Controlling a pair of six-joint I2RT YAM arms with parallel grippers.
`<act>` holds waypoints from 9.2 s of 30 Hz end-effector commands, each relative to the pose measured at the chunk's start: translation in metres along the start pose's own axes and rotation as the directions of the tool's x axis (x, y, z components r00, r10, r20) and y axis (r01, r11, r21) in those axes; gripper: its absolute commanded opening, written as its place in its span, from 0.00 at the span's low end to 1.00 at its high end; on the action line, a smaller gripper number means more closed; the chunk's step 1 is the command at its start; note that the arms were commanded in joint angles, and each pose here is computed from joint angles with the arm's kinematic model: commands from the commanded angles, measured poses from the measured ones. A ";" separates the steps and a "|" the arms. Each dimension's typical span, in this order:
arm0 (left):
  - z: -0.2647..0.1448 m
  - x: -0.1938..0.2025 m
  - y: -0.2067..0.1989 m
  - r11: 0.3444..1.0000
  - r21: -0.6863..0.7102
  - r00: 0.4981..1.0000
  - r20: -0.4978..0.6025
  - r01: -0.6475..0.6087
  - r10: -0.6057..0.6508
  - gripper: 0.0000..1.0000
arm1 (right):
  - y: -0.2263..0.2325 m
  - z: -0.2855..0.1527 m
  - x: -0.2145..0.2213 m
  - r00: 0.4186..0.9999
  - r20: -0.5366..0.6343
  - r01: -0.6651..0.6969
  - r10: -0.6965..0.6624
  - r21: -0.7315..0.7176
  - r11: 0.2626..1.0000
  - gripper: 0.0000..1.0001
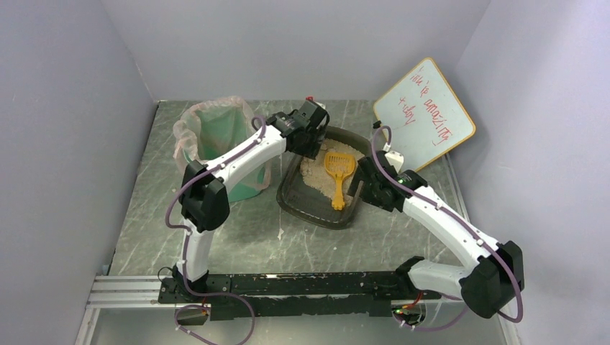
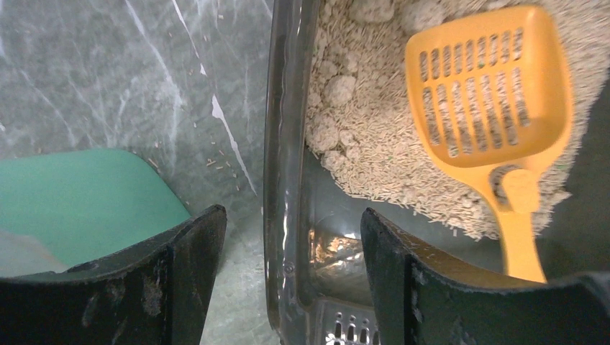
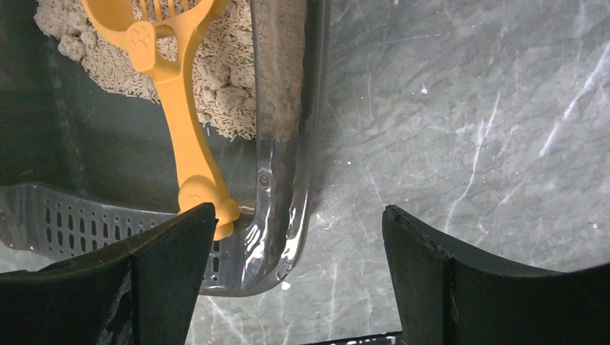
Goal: Clean the litter box
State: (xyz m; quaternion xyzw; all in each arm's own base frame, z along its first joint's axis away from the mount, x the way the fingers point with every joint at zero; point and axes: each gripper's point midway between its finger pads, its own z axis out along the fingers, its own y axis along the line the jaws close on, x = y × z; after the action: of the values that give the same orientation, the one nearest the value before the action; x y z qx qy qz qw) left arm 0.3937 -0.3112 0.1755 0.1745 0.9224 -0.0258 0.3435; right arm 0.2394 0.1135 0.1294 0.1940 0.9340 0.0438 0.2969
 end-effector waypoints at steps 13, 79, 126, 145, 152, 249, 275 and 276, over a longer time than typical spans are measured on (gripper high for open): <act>0.061 0.055 0.010 1.000 0.018 0.993 -0.120 0.023 -0.021 0.55 | 0.012 0.039 0.013 0.997 -0.034 -0.075 0.076 0.010 0.997 0.79; -0.036 0.035 0.000 0.990 0.092 0.994 0.012 0.111 -0.113 0.90 | 0.073 0.025 -0.036 0.930 0.069 0.368 -0.362 -0.172 0.914 0.72; -0.162 0.010 0.064 0.992 0.064 0.950 0.288 0.108 -0.122 0.97 | 0.094 0.004 -0.027 0.915 0.184 0.402 -0.358 -0.372 0.837 0.00; -0.242 -0.069 0.060 0.990 0.139 0.881 0.470 -0.022 -0.047 0.97 | 0.127 -0.076 -0.004 0.493 0.692 0.863 -0.528 -0.315 0.394 0.00; -0.238 -0.030 0.043 0.970 0.238 0.943 0.333 -0.055 -0.028 0.94 | 0.131 -0.085 0.006 0.235 0.747 0.972 -0.622 -0.164 0.170 0.00; -0.229 -0.023 0.068 0.626 0.757 0.864 0.178 0.186 -0.472 0.05 | 0.144 -0.150 -0.087 0.976 0.180 0.153 0.121 -0.967 0.204 0.93; -0.237 -0.010 0.053 0.548 0.824 0.881 0.143 0.146 -0.450 0.05 | 0.135 -0.211 -0.074 0.985 0.111 0.118 0.136 -0.992 -0.043 0.69; -0.239 -0.011 0.052 0.545 0.827 0.881 0.148 0.139 -0.449 0.05 | 0.135 -0.210 -0.074 0.985 0.112 0.117 0.130 -0.993 -0.033 0.69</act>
State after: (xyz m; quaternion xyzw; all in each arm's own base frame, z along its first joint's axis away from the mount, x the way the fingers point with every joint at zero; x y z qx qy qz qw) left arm 0.2756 -0.2244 0.3427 0.1175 0.7811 -0.5064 0.3458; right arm 0.2312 0.2167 0.3568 -0.0461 0.5957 0.6836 0.4192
